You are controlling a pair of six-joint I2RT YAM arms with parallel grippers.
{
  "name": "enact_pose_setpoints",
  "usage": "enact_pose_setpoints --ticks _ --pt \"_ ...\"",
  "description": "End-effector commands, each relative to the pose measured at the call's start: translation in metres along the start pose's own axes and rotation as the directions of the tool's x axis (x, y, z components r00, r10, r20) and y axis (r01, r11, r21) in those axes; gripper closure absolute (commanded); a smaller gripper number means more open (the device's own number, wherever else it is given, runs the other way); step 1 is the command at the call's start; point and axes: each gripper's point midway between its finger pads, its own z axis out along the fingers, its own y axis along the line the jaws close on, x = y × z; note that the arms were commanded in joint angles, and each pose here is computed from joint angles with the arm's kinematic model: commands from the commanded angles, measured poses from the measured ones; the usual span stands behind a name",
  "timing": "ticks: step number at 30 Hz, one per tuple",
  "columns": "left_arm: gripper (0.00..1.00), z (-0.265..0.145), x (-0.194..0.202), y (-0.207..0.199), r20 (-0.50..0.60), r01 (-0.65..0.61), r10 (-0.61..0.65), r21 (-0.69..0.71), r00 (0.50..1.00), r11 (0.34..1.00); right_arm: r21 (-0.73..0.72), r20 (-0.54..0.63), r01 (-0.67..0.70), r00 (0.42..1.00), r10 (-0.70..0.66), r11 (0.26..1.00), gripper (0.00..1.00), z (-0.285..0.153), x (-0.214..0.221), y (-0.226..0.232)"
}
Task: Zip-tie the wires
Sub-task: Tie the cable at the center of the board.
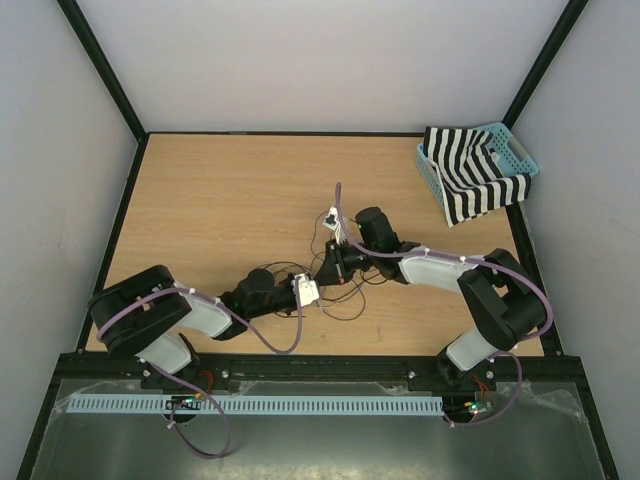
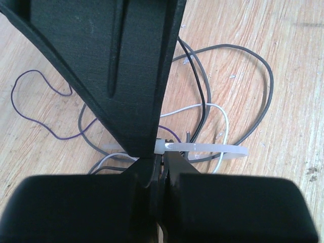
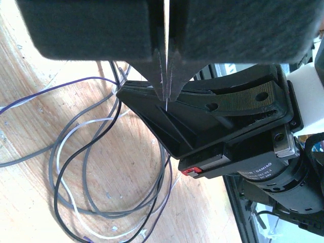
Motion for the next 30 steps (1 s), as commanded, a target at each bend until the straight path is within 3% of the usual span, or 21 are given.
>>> enact_pose_setpoints --ticks 1,14,23,26,30 --pt "1.00 0.003 -0.013 -0.001 0.046 -0.007 0.007 0.014 0.999 1.000 0.013 0.053 0.052 0.997 -0.053 0.999 1.00 -0.001 -0.028 0.002" --pt "1.00 0.004 -0.014 -0.009 0.052 -0.012 0.009 0.045 0.999 0.999 0.113 0.067 0.104 0.991 -0.112 0.988 1.00 -0.006 -0.040 -0.011" --pt "1.00 0.005 -0.014 -0.008 0.051 0.001 -0.003 0.040 0.999 0.999 0.094 0.063 0.106 0.992 -0.112 0.990 0.99 -0.009 -0.035 -0.006" --pt "1.00 0.006 -0.013 -0.009 0.049 0.005 -0.007 0.045 0.999 0.999 0.078 0.075 0.098 0.992 -0.104 0.992 0.74 -0.011 -0.035 0.000" --pt "1.00 0.006 -0.014 -0.008 0.050 0.010 -0.012 0.045 0.999 0.999 0.058 0.065 0.084 0.994 -0.088 0.995 0.61 -0.013 -0.030 0.005"
